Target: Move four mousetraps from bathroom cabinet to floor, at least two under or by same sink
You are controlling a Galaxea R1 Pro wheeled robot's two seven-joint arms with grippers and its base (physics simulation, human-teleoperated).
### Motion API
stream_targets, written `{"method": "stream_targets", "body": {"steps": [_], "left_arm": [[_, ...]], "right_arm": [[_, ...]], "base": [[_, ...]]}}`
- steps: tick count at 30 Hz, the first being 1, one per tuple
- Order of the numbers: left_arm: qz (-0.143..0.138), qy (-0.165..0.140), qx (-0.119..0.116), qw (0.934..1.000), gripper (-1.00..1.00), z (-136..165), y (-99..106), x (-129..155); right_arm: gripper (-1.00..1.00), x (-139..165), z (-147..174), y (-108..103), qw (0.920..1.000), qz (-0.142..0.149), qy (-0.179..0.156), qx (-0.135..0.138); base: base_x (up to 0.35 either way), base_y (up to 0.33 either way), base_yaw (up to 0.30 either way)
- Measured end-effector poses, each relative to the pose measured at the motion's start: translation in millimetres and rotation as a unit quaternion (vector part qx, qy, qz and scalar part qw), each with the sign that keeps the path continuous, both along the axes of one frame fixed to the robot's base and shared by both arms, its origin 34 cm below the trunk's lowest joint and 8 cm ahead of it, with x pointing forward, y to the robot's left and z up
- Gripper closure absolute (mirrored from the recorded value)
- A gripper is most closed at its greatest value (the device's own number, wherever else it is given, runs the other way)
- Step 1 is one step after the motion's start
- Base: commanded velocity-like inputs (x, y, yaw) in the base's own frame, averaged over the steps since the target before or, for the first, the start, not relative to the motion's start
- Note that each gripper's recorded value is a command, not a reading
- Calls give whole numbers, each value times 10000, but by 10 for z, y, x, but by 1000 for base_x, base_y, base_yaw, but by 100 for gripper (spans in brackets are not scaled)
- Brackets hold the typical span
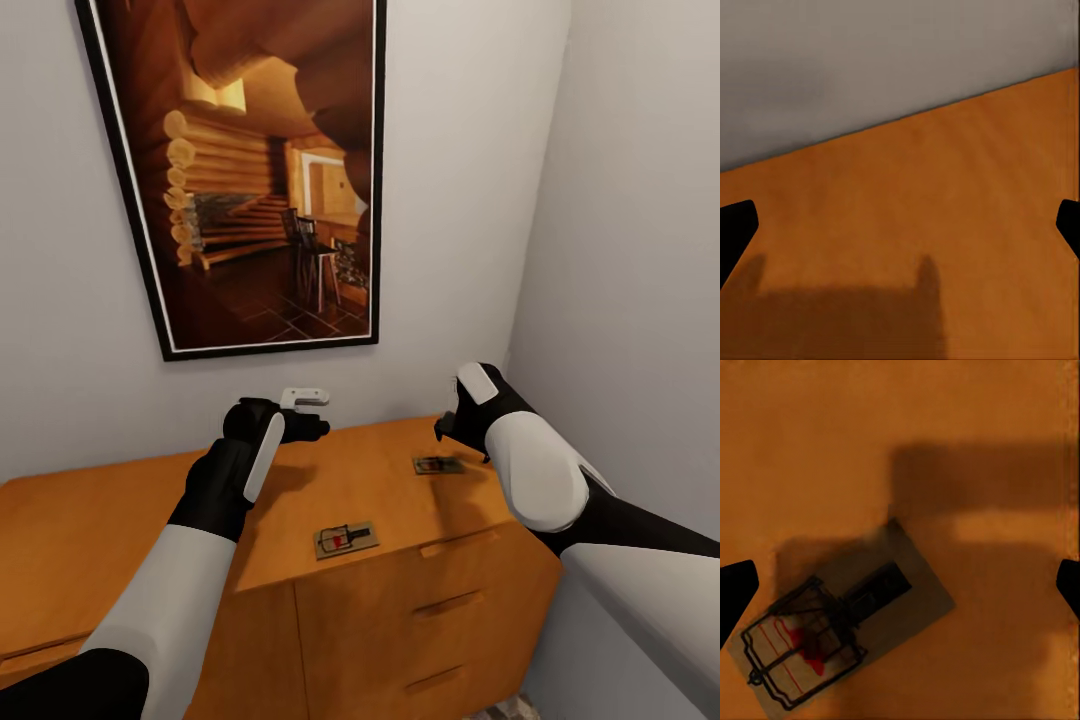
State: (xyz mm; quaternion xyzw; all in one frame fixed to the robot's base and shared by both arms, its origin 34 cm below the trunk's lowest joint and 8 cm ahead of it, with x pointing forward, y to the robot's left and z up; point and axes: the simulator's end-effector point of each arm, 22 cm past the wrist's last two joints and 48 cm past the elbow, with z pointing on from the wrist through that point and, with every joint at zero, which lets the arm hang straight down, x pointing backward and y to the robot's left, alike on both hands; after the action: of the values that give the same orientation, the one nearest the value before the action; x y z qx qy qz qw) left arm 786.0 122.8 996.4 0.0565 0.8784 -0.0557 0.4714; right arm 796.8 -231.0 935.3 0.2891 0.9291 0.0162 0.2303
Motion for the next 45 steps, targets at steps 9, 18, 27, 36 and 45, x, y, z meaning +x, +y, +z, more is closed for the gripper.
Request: {"method": "stream_targets", "body": {"steps": [9,18,27,36,45], "left_arm": [[1,0,0,10000,-100,0,1,0],[0,4,0,10000,-100,-3,1,0],[0,5,0,10000,-100,-4,1,0],[-3,16,-4,10000,-100,-12,-2,-1],[-4,28,-3,10000,-100,-21,-3,-1]], "right_arm": [[-100,2,-1,1,10000,-15,-5,14],[-100,8,3,-2,10000,-42,-26,25],[-100,13,9,-5,10000,-57,-41,32],[-100,17,11,-3,10000,-62,-50,46],[-100,18,11,-3,10000,-63,-53,45]], "base": [[0,0,-215],[0,0,-38],[0,0,-6],[0,9,-1],[0,173,0]]}}
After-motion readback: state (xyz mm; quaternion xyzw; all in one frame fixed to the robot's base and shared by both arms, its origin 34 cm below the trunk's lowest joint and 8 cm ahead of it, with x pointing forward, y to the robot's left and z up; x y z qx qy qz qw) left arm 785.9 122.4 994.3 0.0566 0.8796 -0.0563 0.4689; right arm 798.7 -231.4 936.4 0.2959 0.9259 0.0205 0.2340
